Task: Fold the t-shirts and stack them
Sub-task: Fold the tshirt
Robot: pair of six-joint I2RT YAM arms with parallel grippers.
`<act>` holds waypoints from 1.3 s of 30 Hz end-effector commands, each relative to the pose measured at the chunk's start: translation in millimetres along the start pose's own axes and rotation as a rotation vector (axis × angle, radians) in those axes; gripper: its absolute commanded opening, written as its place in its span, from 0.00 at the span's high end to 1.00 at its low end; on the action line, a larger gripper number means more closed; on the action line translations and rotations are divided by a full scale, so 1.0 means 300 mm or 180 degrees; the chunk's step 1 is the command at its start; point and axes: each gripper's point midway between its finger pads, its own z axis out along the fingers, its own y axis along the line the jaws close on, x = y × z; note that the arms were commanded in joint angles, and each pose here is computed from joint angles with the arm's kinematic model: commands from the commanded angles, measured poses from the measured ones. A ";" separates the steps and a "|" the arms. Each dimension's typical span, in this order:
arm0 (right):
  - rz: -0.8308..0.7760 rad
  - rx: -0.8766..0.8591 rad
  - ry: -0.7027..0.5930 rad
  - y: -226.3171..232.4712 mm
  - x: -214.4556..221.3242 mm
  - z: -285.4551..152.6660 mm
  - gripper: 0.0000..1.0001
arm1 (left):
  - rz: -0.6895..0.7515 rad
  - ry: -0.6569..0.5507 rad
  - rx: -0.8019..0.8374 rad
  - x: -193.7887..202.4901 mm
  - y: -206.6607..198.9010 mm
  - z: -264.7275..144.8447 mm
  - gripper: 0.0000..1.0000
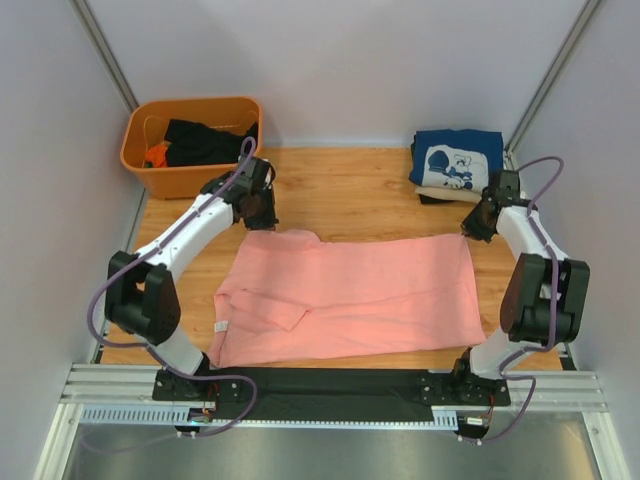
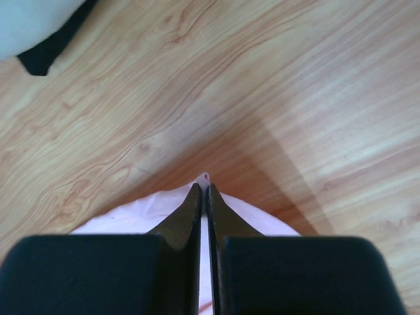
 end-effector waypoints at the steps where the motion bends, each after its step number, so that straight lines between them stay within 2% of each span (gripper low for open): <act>1: -0.0008 -0.0096 -0.0149 -0.018 -0.001 -0.087 1.00 | -0.0008 -0.0023 -0.0112 0.071 0.017 -0.078 1.00; 7: 0.0098 -0.0099 -0.0253 -0.076 0.020 -0.146 1.00 | 0.0026 0.0065 -0.0236 0.226 0.060 -0.185 1.00; 17: 0.0303 -0.0232 -0.0176 -0.131 0.038 -0.162 1.00 | 0.0012 0.0146 -0.0346 0.432 0.111 -0.340 1.00; 31: 0.0568 0.0061 -0.0147 -0.246 0.131 -0.153 1.00 | 0.0081 0.0516 -0.0265 0.695 0.130 -0.403 1.00; 32: 0.0646 0.0086 -0.0169 -0.271 0.143 -0.157 0.91 | 0.0080 0.0533 -0.0216 0.711 0.127 -0.410 0.98; 33: 0.0684 0.0048 -0.0179 -0.275 0.152 -0.160 0.78 | 0.0091 0.0570 -0.0219 0.729 0.131 -0.412 0.93; 34: 0.0734 0.0011 -0.0254 -0.275 0.141 -0.165 0.55 | 0.0092 0.0635 -0.0199 0.759 0.129 -0.415 0.83; 35: 0.0768 -0.0007 -0.0324 -0.279 0.140 -0.179 0.22 | 0.0078 0.0644 -0.0144 0.770 0.124 -0.425 0.64; 36: 0.0773 -0.0034 -0.0371 -0.276 0.131 -0.187 0.14 | 0.0075 0.0682 -0.0113 0.791 0.118 -0.432 0.56; 38: 0.0787 -0.0152 -0.0430 -0.251 0.115 -0.210 0.11 | 0.0059 0.0679 -0.0011 0.803 0.108 -0.449 0.36; 39: 0.0783 -0.0283 -0.0415 -0.225 0.112 -0.222 0.11 | 0.0063 0.0673 0.0008 0.806 0.106 -0.452 0.35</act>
